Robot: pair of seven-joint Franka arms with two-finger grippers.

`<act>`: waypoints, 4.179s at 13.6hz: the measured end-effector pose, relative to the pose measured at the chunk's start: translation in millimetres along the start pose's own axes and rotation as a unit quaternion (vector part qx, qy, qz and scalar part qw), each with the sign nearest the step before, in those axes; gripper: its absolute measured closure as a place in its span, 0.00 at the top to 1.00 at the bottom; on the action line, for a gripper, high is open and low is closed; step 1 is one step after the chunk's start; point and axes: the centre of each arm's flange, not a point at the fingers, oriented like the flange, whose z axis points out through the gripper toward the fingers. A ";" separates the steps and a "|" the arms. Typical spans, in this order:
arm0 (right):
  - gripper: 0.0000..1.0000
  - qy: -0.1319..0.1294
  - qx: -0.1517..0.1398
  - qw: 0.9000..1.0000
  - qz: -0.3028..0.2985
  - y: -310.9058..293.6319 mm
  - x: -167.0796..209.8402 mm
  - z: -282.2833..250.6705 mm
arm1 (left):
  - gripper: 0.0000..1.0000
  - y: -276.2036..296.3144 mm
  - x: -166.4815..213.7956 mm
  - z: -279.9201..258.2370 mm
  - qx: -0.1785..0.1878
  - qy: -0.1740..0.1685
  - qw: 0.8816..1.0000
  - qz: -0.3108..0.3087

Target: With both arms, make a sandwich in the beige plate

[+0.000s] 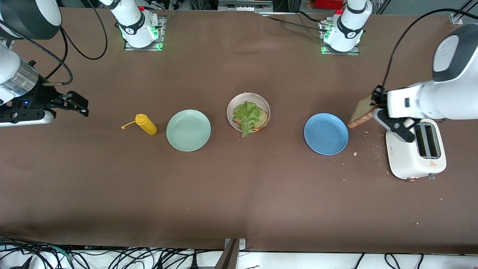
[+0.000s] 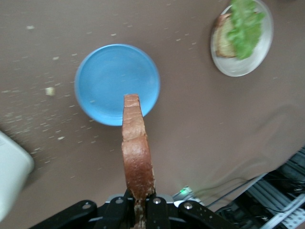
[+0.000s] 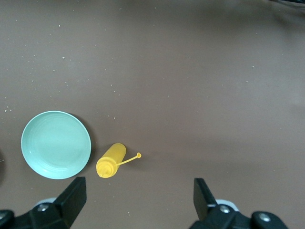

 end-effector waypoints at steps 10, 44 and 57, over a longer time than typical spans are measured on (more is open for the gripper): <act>1.00 -0.009 0.000 1.000 0.022 0.8 -1.9 1.8 | 0.08 47.2 140.0 187.4 -0.327 -0.049 0.944 0.008; 1.00 -0.032 -0.002 0.998 0.057 17.0 -11.3 -0.4 | 1.00 22.4 28.0 -11.4 0.131 0.038 0.990 -0.019; 1.00 -0.032 -0.002 0.998 0.057 17.0 -11.3 -0.4 | 1.00 31.5 -78.8 -91.5 0.126 0.124 0.959 -0.222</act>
